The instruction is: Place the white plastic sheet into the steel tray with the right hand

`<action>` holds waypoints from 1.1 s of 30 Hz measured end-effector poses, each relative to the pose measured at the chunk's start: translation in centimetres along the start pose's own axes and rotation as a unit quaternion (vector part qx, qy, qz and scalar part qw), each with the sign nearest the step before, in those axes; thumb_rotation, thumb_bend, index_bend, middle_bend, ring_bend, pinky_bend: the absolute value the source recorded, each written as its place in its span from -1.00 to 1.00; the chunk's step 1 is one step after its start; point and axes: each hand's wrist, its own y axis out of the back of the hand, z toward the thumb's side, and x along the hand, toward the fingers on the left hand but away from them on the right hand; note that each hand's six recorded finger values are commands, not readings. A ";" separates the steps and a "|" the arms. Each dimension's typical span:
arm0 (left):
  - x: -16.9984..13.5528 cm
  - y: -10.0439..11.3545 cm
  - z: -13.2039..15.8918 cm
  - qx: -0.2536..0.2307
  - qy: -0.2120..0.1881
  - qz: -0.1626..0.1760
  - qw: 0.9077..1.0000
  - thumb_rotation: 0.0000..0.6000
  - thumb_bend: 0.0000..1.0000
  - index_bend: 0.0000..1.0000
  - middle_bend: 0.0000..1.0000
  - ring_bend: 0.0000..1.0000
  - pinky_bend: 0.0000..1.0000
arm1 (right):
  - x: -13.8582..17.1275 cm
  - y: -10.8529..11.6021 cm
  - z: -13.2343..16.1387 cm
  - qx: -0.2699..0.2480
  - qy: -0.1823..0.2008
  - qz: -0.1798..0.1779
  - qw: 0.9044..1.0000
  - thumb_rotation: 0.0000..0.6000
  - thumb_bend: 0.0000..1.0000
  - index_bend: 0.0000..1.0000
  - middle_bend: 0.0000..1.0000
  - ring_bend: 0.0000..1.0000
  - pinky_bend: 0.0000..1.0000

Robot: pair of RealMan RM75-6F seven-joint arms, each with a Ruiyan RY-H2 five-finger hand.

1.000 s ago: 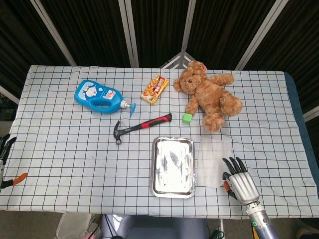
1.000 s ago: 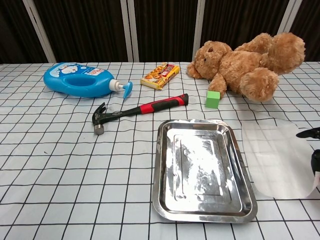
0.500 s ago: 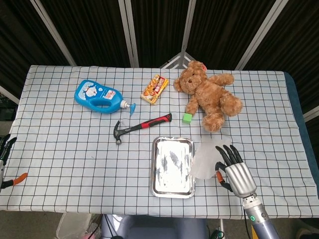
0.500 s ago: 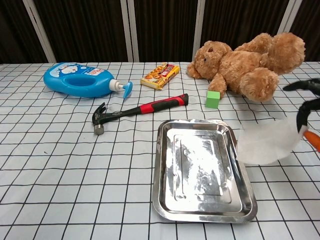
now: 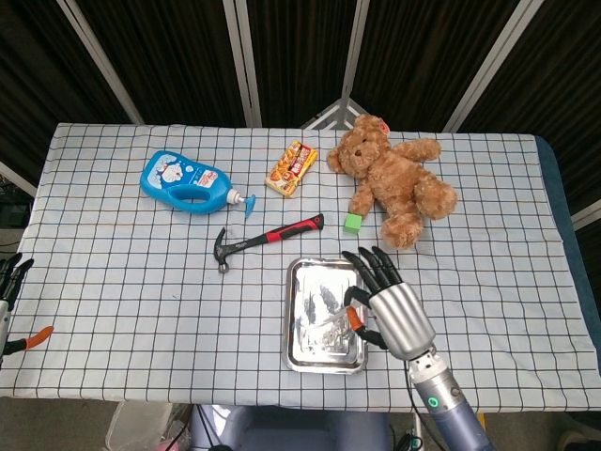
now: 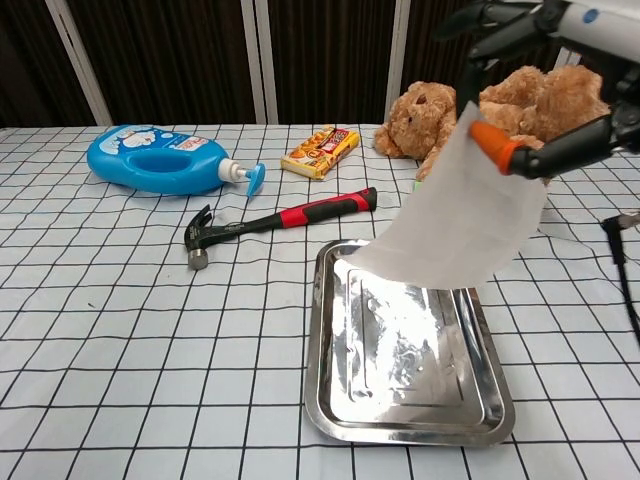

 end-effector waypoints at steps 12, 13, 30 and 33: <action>-0.1 -0.1 0.0 0.000 -0.003 -0.004 1.000 1.00 -1.00 -1.00 -1.00 -1.00 -1.00 | 1.4 -5.5 -1.3 -0.006 -0.046 0.066 0.997 1.00 0.19 0.28 -0.75 -1.00 -1.00; 0.0 -0.1 0.0 0.000 -0.003 -0.005 1.000 1.00 -1.00 -1.00 -1.00 -1.00 -1.00 | 1.6 -5.8 -1.9 -0.003 -0.054 0.072 0.996 1.00 0.19 0.28 -0.75 -1.00 -1.00; 0.0 0.0 0.0 0.000 0.000 -0.003 1.000 1.00 -1.00 -1.00 -1.00 -1.00 -1.00 | 4.4 -9.8 -7.6 0.054 -0.081 0.174 0.980 1.00 0.19 0.31 -0.75 -1.00 -1.00; -0.1 0.0 0.0 -0.001 0.000 -0.003 1.000 1.00 -1.00 -1.00 -1.00 -1.00 -1.00 | 4.5 -9.5 -7.3 0.056 -0.074 0.177 0.980 1.00 0.19 0.31 -0.75 -1.00 -1.00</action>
